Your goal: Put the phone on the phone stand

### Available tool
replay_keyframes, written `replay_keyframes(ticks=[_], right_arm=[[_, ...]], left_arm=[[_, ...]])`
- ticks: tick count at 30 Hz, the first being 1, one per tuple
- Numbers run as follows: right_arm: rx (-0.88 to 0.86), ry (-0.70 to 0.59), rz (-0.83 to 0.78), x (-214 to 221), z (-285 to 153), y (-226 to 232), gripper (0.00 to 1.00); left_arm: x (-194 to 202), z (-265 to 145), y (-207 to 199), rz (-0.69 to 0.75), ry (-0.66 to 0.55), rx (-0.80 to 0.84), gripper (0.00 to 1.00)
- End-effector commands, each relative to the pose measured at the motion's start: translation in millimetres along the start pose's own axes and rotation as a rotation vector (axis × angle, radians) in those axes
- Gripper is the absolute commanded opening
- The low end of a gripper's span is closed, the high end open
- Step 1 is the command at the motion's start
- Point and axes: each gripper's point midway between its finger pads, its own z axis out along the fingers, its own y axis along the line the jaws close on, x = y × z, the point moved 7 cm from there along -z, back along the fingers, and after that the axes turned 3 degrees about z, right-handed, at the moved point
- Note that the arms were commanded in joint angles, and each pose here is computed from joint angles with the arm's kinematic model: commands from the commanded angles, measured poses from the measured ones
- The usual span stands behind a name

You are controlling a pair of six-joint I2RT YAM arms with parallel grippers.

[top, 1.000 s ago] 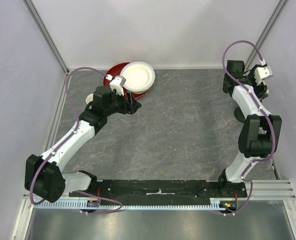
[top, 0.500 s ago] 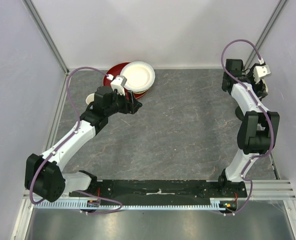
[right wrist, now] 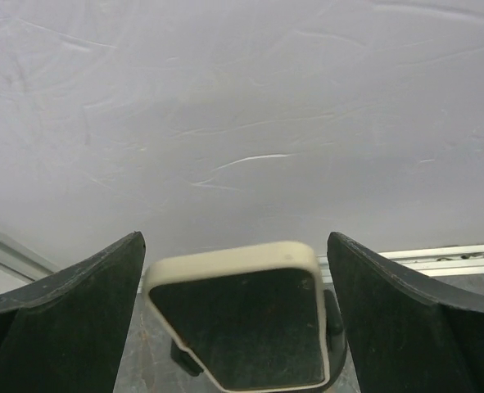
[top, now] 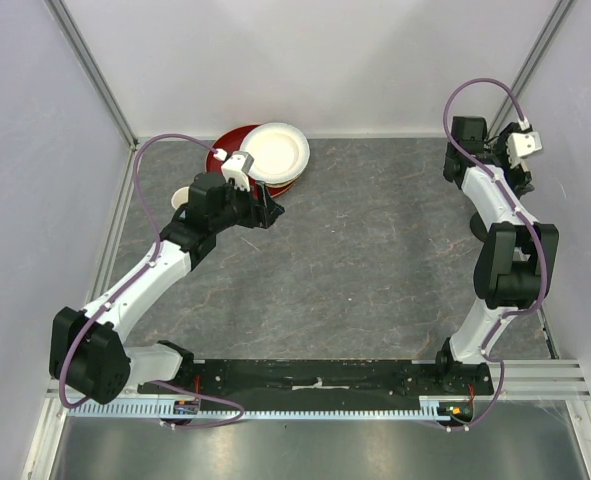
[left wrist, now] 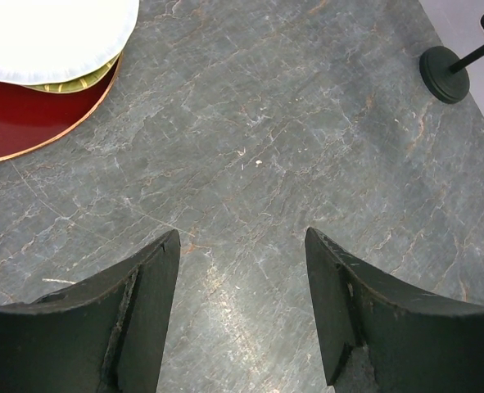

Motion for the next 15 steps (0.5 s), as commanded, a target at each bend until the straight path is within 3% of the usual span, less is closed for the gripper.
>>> replay_keyframes(ticks=[1, 8, 15], right_arm=[[-0.015, 0.011, 0.122, -22, 1, 9, 0.98], [-0.108, 0.098, 0.036, -17, -6, 19, 0.98], [-0.198, 0.102, -0.11, -25, -10, 22, 0.98]], left_arm=[[-13, -6, -4, 0.038, -0.07, 0.008, 0.69], [-15, -9, -5, 0.045, -0.079, 0.009, 0.69], [-17, -10, -8, 0.046, -0.08, 0.034, 0.69]])
